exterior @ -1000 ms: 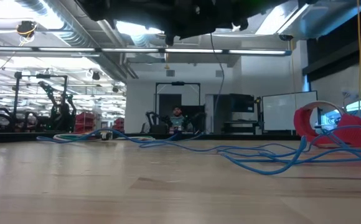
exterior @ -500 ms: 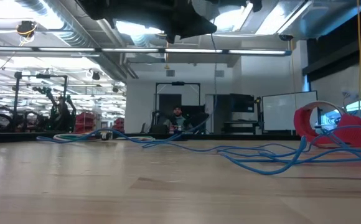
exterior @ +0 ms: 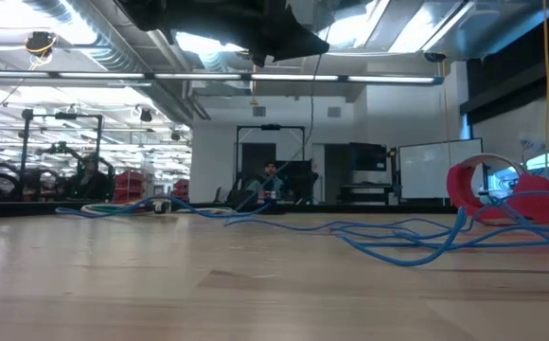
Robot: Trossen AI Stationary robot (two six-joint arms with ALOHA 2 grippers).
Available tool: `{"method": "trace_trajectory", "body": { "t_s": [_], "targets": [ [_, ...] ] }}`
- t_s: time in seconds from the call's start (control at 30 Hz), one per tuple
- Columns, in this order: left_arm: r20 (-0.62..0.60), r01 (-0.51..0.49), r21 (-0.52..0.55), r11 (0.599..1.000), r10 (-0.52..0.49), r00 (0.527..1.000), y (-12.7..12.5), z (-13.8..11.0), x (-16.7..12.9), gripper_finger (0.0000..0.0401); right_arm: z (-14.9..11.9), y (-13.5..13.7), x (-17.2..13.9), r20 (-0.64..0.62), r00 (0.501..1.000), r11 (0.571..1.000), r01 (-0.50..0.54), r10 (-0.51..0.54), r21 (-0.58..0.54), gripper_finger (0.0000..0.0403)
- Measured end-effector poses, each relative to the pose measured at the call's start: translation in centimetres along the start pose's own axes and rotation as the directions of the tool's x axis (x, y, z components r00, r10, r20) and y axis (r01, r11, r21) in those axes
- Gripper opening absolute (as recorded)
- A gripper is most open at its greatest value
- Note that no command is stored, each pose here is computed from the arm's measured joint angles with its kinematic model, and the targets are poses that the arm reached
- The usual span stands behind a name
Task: Coil cords
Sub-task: Coil the blue wire onto the spool
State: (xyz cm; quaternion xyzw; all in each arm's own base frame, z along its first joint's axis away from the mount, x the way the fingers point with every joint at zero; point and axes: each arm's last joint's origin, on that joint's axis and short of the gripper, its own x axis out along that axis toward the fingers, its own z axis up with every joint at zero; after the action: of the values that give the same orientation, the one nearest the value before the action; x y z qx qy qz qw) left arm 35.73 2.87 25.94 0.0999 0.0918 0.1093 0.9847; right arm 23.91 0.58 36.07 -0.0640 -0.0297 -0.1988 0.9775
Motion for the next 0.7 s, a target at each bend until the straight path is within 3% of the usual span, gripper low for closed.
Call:
{"method": "trace_trajectory", "body": {
  "t_s": [0.2, 0.37, 0.47, 0.7],
  "targets": [
    [-0.05, 0.0, 0.032, 0.999, 0.002, 0.999, 0.1, -0.5, 0.0, 0.0005, -1.0, 0.2, -0.2, -0.102, 0.993, 0.998, -0.069, 0.067, -0.014, 0.0019],
    [-0.128, -0.108, 0.046, 0.993, 0.113, 0.985, 1.2, -0.5, -0.8, 0.0005, -1.9, 0.3, -0.4, -0.196, 0.976, 0.994, -0.103, 0.091, -0.047, 0.0019],
    [-0.15, -0.124, 0.051, 0.991, 0.131, 0.98, 1.6, -0.2, -1.4, 0.0005, -2.4, 0.3, -0.5, -0.244, 0.965, 0.991, -0.116, 0.097, -0.065, 0.0019],
    [-0.099, -0.153, 0.087, 0.984, 0.161, 0.982, 2.7, 1.8, -3.3, 0.0005, -3.2, 0.3, -0.7, -0.325, 0.942, 0.984, -0.133, 0.089, -0.116, 0.0019]
  ]
}}
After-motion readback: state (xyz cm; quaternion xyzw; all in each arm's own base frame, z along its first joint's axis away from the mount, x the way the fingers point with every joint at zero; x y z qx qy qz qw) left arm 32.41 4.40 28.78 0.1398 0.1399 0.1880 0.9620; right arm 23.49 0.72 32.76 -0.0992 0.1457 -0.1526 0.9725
